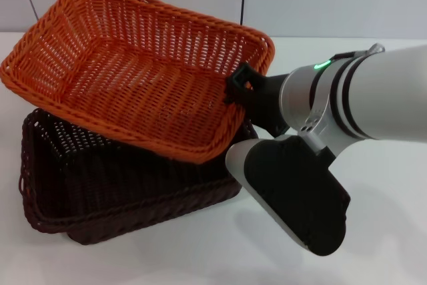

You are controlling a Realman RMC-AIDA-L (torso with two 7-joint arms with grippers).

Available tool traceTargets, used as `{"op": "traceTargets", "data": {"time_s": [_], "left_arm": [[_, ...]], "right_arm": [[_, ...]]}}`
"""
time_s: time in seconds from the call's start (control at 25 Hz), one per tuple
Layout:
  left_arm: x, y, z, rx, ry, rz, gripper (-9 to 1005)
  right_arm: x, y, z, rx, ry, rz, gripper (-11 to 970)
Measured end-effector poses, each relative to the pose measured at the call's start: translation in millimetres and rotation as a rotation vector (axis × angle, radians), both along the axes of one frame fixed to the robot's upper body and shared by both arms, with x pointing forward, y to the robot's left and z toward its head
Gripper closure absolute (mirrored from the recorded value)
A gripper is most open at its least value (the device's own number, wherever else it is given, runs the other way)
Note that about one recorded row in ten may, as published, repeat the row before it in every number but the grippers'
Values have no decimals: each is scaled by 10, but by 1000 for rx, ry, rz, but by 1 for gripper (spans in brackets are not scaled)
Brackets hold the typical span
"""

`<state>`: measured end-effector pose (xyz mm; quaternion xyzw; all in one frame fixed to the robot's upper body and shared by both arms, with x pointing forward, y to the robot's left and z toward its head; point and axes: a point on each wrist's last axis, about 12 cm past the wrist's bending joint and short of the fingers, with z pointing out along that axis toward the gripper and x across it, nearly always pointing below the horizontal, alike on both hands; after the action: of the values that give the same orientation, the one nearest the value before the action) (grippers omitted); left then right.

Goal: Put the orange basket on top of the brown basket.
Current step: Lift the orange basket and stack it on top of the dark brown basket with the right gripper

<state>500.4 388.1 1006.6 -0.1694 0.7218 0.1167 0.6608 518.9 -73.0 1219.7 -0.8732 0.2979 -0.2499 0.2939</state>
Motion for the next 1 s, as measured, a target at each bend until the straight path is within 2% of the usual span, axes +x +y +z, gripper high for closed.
{"op": "traceTargets", "data": {"time_s": [0.32, 0.44, 0.56, 0.8, 1.0], "left_arm": [[-13, 31, -31, -9, 22, 21, 205], [-15, 34, -32, -9, 22, 23, 205], [-22, 37, -38, -9, 25, 24, 205], [-19, 35, -40, -8, 27, 23, 205], [-17, 31, -55, -13, 40, 22, 205]], "right_arm": [[-12, 40, 11, 10, -19, 31, 803], [-87, 37, -132, -23, 33, 24, 803], [-97, 33, -173, -30, 46, 19, 804], [-60, -26, -274, -20, 104, -69, 807], [-85, -55, -236, -8, 114, -90, 810]]}}
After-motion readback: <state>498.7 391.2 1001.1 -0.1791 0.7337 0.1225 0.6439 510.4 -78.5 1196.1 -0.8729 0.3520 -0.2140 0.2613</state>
